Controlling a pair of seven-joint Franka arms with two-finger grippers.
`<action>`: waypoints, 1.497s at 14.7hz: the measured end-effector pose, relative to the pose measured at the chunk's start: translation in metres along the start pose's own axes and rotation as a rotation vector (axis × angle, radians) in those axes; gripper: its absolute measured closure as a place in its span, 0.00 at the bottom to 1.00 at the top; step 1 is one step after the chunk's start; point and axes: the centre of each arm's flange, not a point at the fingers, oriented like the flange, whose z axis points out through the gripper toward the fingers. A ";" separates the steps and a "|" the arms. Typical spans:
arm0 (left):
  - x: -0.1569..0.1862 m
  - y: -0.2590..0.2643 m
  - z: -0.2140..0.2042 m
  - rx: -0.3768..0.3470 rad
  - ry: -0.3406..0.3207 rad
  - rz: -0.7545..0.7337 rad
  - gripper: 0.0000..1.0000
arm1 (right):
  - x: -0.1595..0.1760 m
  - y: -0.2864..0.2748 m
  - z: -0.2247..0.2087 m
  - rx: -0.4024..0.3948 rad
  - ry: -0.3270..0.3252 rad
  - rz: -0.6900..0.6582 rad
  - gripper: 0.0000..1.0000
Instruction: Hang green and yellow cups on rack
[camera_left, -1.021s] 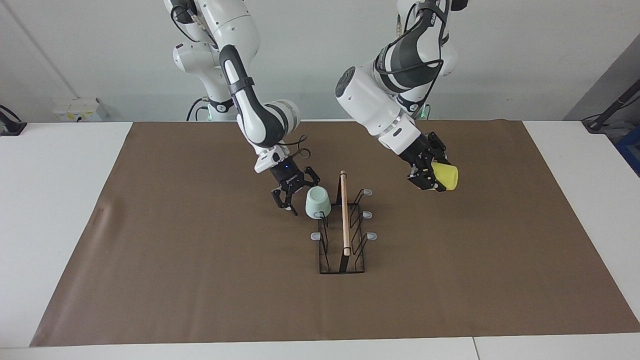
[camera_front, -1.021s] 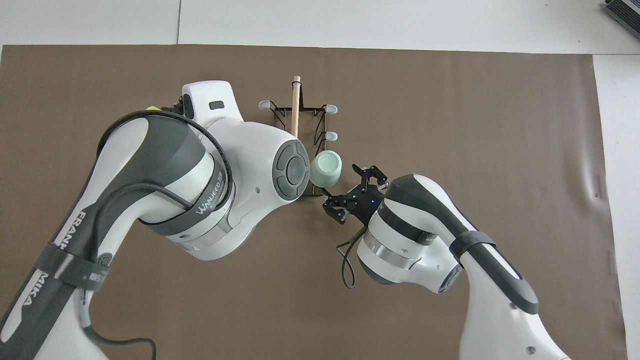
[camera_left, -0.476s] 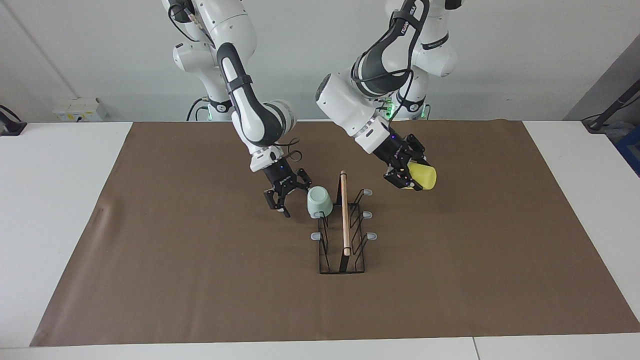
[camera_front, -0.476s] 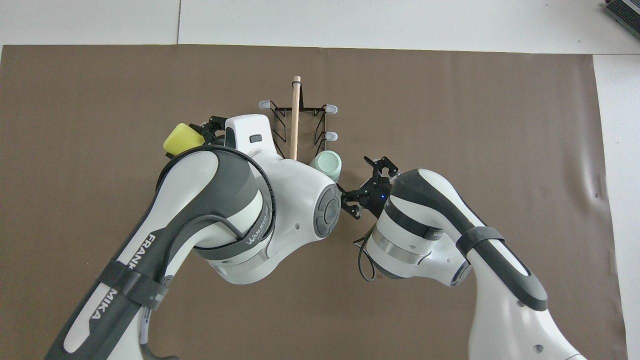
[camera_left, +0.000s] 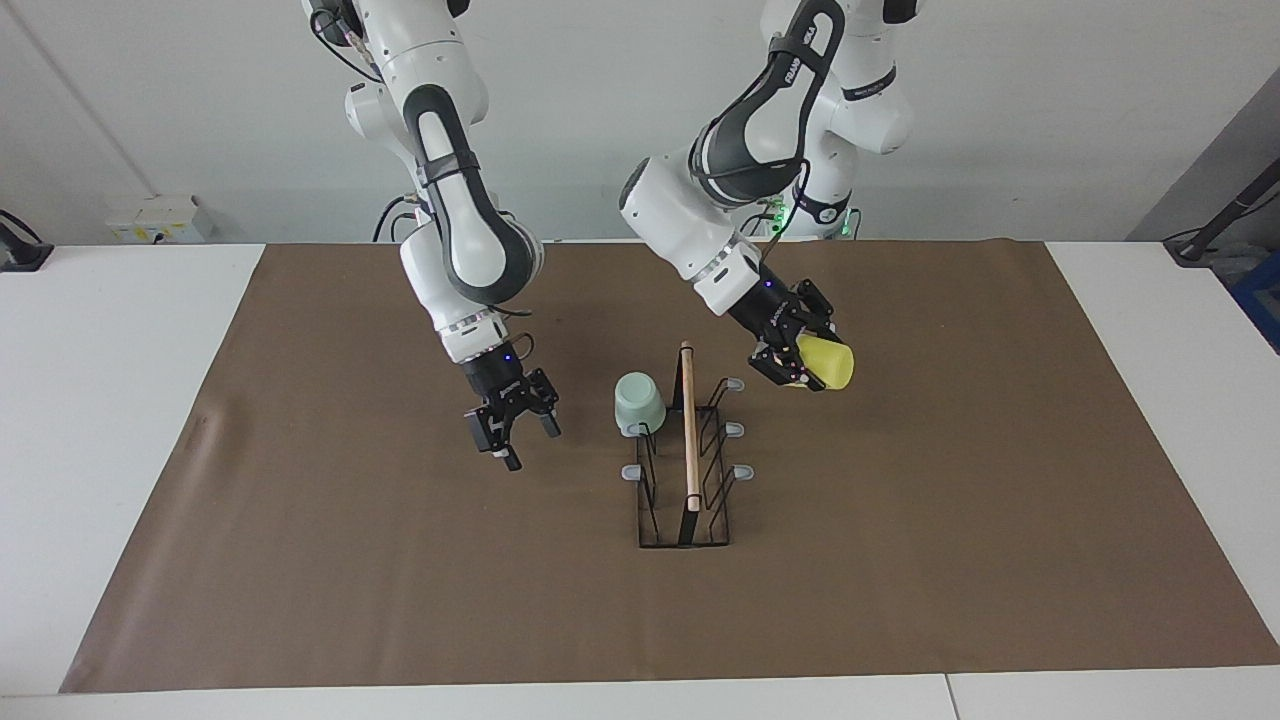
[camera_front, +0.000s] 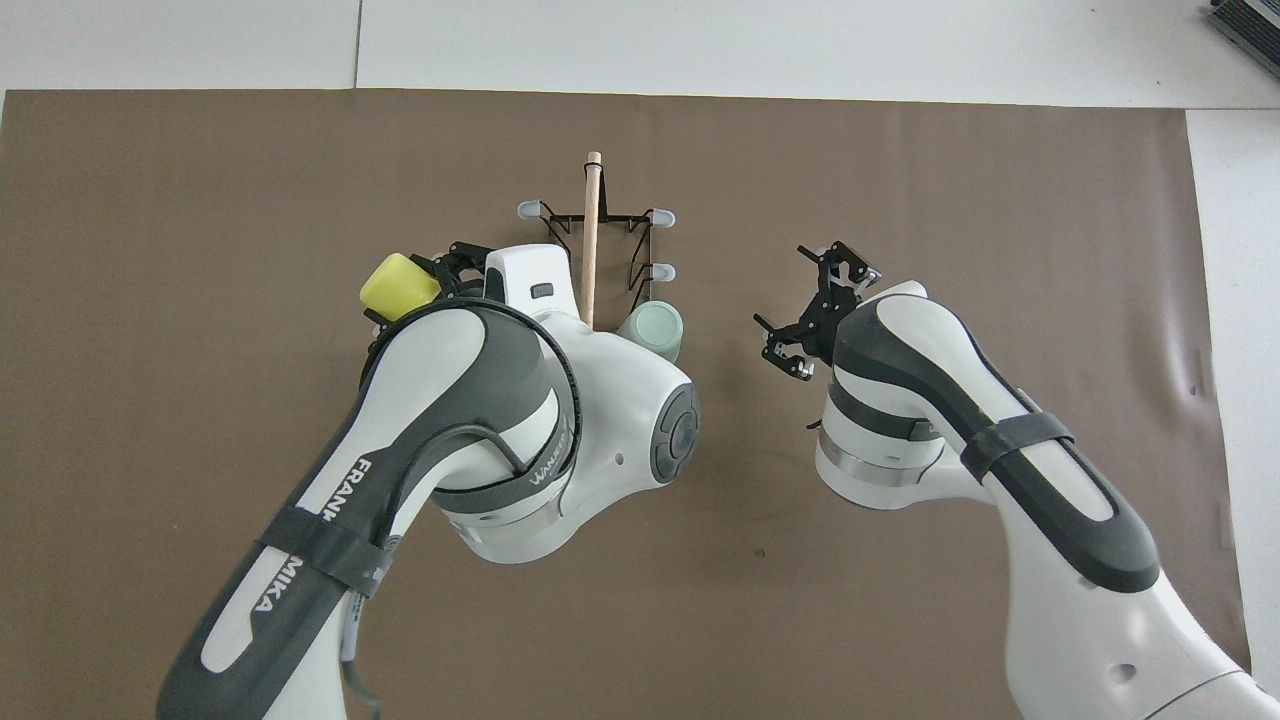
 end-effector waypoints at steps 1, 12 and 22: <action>-0.012 0.003 -0.001 -0.003 0.005 0.009 0.33 | -0.005 0.009 -0.001 0.004 0.010 -0.024 0.00; -0.043 0.008 -0.031 -0.050 0.028 0.042 0.33 | -0.066 0.104 -0.024 0.163 0.116 -0.309 0.00; -0.017 0.018 0.001 -0.056 0.012 -0.083 0.33 | -0.113 0.209 -0.114 0.496 0.001 -0.296 0.00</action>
